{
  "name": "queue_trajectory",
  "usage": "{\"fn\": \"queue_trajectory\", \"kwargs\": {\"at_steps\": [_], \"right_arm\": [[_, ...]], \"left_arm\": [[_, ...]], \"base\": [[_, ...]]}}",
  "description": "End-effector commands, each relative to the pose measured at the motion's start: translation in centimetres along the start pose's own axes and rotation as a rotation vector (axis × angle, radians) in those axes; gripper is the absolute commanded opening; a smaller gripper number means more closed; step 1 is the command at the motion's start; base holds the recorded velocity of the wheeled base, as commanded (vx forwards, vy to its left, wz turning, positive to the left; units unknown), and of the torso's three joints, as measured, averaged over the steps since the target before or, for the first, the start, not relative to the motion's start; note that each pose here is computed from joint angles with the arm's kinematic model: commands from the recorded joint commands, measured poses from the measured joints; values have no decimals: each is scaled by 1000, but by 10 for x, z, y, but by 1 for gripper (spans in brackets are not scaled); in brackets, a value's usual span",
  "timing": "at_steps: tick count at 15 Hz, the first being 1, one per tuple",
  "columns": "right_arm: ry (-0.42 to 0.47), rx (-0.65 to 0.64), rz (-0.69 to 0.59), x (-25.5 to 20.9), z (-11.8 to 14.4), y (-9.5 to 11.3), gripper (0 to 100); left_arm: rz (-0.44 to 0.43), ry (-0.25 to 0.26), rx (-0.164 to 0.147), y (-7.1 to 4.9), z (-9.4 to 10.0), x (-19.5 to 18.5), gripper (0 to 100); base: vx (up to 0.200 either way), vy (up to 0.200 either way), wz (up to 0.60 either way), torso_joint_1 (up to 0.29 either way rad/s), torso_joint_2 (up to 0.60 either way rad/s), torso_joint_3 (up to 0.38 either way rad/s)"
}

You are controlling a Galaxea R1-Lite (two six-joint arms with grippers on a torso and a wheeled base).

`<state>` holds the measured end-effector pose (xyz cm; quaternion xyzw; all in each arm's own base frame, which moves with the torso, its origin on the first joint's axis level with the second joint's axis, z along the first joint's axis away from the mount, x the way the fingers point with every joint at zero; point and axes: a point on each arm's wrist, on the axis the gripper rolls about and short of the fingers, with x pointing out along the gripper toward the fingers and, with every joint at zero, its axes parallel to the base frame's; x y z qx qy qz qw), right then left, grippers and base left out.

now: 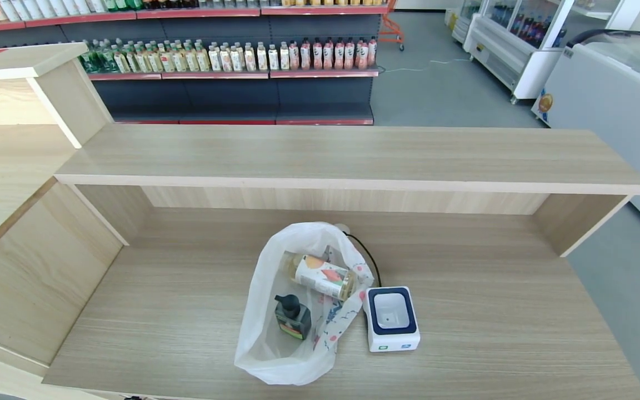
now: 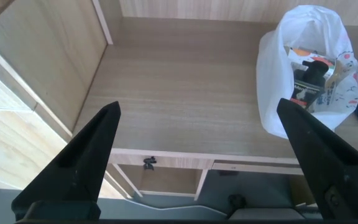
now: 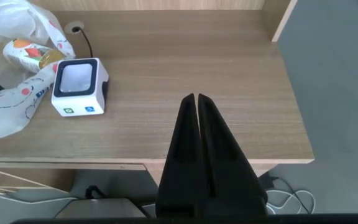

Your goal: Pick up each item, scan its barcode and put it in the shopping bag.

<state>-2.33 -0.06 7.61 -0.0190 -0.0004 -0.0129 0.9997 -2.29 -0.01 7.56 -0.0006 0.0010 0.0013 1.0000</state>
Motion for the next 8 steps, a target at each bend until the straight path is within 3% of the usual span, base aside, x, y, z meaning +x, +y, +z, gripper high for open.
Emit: {"fn": "queue_trajectory", "kwargs": {"at_steps": [1,8], "right_arm": [[3,0,0,0,0,0,0],[3,-2,1,0,0,0,0]], "left_arm": [[1,0,0,0,0,0,100],[1,0,0,0,0,0,100]], "base": [[0,0,0,0,0,0],[0,0,0,0,0,0]]}}
